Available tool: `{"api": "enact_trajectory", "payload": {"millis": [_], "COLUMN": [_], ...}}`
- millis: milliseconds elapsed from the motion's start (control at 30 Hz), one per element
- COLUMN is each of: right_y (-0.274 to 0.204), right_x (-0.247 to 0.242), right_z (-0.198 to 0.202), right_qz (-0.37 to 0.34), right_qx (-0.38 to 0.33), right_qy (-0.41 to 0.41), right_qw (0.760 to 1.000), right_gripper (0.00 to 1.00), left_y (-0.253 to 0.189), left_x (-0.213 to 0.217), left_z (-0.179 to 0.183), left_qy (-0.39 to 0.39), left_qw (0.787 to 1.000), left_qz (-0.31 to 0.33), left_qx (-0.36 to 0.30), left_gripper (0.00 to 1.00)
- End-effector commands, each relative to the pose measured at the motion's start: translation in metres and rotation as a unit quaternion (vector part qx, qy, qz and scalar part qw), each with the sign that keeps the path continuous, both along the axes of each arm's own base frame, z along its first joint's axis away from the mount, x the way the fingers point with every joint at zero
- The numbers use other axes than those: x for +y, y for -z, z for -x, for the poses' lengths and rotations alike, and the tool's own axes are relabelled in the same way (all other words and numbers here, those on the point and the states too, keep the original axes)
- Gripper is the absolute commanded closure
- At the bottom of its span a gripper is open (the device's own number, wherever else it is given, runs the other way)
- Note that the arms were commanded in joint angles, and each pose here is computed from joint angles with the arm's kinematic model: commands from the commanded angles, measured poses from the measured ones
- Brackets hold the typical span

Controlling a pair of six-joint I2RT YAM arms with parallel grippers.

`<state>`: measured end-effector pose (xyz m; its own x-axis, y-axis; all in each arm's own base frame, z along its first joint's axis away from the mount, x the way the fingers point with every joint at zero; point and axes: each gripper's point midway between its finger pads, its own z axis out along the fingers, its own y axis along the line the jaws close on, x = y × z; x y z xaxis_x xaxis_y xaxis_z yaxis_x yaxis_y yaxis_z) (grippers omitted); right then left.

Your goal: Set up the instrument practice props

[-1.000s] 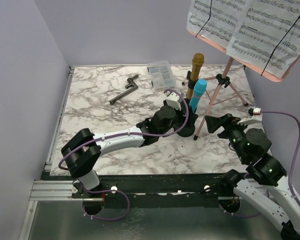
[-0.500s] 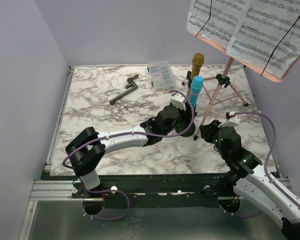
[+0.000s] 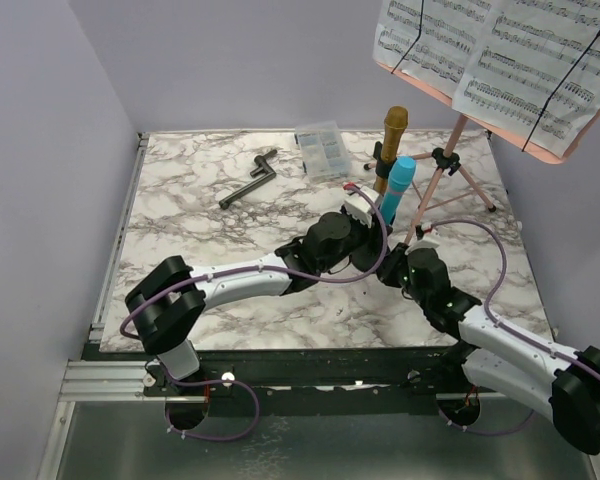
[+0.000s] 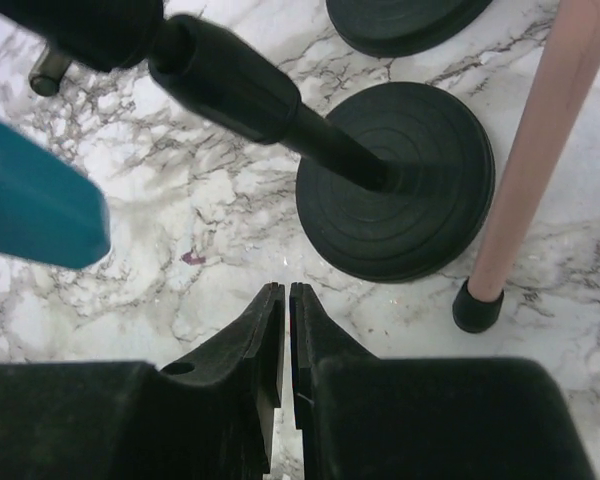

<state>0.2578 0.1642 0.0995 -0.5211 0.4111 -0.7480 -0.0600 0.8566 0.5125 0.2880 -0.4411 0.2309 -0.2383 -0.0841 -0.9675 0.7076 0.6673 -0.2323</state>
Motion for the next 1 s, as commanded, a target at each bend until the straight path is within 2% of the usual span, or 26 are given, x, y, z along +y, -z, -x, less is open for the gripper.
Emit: {"api": "enact_trajectory", "payload": {"millis": [0, 200, 433, 600, 833, 967], "right_y": [-0.012, 0.007, 0.029, 0.036, 0.053, 0.063], "right_x": [0.009, 0.005, 0.013, 0.023, 0.018, 0.017], "right_z": [-0.015, -0.018, -0.020, -0.021, -0.018, -0.018], "right_qz": [-0.042, -0.052, -0.058, -0.058, -0.054, -0.046], "right_qx": [-0.029, -0.007, 0.023, 0.035, 0.053, 0.066], "right_qy": [-0.007, -0.003, -0.019, -0.040, -0.027, -0.025], "right_qw": [0.999, 0.999, 0.998, 0.997, 0.997, 0.996], "right_gripper": [0.85, 0.87, 0.93, 0.97, 0.98, 0.97], "left_y": [-0.049, -0.073, -0.076, -0.083, -0.092, -0.092], "left_x": [0.004, 0.006, 0.000, 0.003, 0.023, 0.028], "left_z": [0.015, 0.025, 0.028, 0.033, 0.048, 0.050], "left_qy": [0.041, 0.067, 0.080, 0.087, 0.092, 0.090], "left_qw": [0.996, 0.991, 0.990, 0.986, 0.973, 0.972], "left_qz": [0.029, 0.040, 0.053, 0.073, 0.123, 0.123], "left_qx": [-0.079, -0.108, -0.102, -0.119, -0.171, -0.179], "left_gripper": [0.76, 0.76, 0.76, 0.83, 0.85, 0.86]}}
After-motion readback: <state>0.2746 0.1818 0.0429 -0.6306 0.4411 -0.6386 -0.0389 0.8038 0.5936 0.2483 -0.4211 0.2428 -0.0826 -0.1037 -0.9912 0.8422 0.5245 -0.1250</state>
